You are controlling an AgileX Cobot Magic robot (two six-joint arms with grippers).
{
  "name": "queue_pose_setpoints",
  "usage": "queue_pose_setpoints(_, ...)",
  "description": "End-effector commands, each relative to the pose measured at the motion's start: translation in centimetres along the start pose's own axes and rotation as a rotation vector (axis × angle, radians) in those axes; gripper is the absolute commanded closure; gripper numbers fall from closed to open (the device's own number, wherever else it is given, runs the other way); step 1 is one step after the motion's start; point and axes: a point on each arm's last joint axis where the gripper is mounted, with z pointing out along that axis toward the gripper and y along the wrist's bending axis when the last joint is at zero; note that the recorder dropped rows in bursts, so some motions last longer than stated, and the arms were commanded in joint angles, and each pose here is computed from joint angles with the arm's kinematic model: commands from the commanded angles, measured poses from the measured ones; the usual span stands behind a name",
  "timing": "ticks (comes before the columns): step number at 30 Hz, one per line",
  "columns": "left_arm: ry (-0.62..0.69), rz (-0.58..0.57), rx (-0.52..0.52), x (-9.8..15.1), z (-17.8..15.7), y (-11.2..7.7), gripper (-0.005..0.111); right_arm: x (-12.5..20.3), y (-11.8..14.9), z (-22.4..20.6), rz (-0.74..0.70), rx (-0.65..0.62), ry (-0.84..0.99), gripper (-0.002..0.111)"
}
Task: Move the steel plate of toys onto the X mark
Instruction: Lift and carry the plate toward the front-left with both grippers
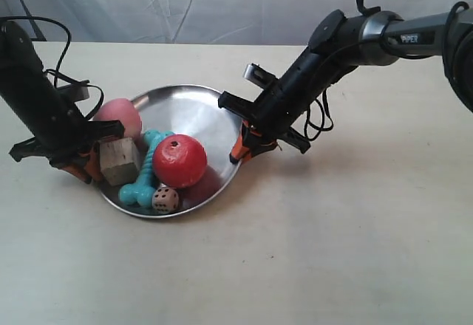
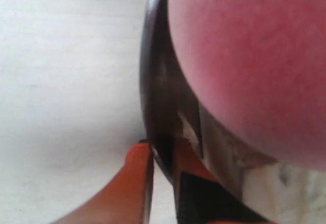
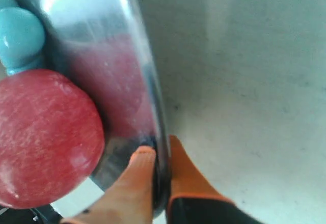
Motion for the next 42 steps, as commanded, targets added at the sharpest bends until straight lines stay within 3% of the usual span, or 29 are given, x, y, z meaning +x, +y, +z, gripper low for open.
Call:
queue_pose_setpoints(1,0.019,0.026,0.076,0.5,-0.1,-1.8,0.107,-0.9,-0.3,2.5,0.078,-0.049,-0.037,0.108)
queue_pose_setpoints(13,-0.044,0.07,0.002,-0.1,-0.1,-1.1,0.107,-1.8,-0.7,3.0,0.112,-0.061,-0.126,0.108)
queue_pose_setpoints(15,-0.056,0.061,-0.002,-0.2,-0.1,-1.1,0.107,-1.8,-0.8,3.0,0.105,-0.05,-0.124,0.099)
queue_pose_setpoints(18,-0.066,0.072,-0.015,-0.3,-0.1,-1.0,0.107,-1.8,-0.8,3.0,0.102,-0.045,-0.125,0.065)
queue_pose_setpoints(20,-0.065,0.09,-0.04,-0.3,-0.1,-0.8,0.107,-1.8,-0.9,3.0,0.098,-0.04,-0.123,0.058)
queue_pose_setpoints(24,-0.06,0.066,-0.102,-0.3,-0.2,-0.2,0.107,-1.8,-0.9,3.0,0.097,-0.035,-0.122,0.058)
queue_pose_setpoints(28,-0.125,-0.003,-0.297,-0.1,-2.3,1.1,0.107,-1.8,-1.1,3.0,0.093,-0.019,-0.119,0.058)
queue_pose_setpoints(34,-0.186,-0.023,-0.239,-0.2,-3.2,0.3,0.107,-1.6,-1.1,3.0,0.089,-0.018,-0.1,0.058)
queue_pose_setpoints(42,-0.232,0.012,-0.28,-0.6,-3.3,0.7,0.107,-1.2,-1.1,3.1,0.078,-0.008,-0.056,0.058)
